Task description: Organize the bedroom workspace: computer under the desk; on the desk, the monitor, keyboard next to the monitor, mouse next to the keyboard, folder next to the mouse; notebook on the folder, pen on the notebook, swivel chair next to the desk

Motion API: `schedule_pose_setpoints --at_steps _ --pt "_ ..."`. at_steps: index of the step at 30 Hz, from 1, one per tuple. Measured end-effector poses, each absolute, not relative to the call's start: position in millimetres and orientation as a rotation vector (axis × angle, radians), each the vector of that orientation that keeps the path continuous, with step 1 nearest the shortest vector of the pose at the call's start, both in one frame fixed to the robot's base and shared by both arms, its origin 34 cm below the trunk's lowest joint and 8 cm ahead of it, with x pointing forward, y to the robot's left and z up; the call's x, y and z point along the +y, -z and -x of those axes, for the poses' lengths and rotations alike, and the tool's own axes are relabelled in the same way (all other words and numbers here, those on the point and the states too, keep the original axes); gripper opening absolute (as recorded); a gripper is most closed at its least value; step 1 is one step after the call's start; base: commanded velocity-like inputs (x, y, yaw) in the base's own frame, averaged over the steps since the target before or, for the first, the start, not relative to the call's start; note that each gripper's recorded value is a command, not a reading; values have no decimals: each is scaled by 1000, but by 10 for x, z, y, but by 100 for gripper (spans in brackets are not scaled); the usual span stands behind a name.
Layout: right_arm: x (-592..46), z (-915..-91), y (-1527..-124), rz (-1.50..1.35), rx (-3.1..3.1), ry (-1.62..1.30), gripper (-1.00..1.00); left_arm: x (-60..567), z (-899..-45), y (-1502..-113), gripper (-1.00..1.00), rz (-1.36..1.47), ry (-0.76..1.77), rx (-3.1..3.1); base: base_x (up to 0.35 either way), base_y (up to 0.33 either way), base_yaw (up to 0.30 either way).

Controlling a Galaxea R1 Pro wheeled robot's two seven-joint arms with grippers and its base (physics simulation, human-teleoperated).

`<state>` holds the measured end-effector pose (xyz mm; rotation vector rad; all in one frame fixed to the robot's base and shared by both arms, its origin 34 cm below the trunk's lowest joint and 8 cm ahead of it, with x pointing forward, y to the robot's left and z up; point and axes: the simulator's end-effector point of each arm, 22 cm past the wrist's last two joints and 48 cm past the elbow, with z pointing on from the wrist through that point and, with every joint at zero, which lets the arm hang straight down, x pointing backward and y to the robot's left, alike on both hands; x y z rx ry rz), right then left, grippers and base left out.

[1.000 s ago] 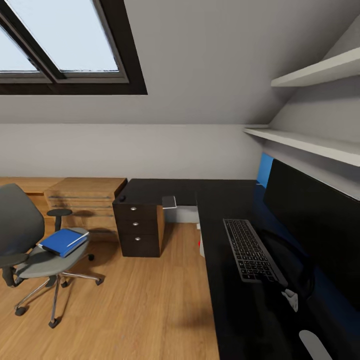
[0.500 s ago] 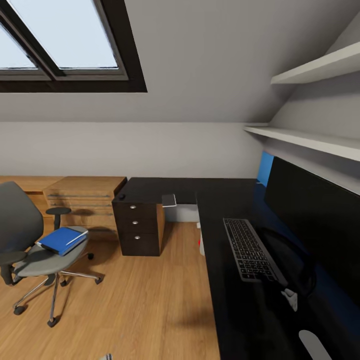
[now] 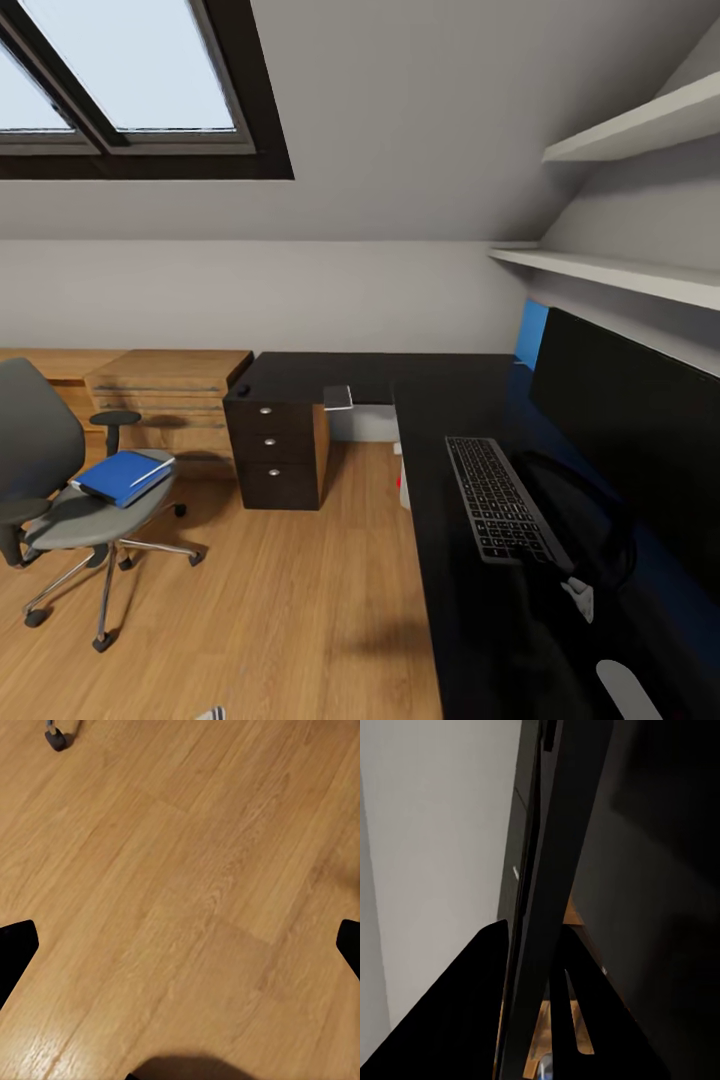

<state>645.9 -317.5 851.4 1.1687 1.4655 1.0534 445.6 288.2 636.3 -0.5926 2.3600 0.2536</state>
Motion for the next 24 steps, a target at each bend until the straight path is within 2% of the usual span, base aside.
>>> schedule_pose_setpoints --at_steps 21,24 --pt "-3189 -6466 -8261 -1178 1452 -1035 -100 2883 -4460 -6119 100 592 -257 2360 0 0 0" --pt "-3186 -6466 -8254 -1178 1455 -1032 -100 2881 -4458 -6116 100 590 -257 2360 6 -147 0"
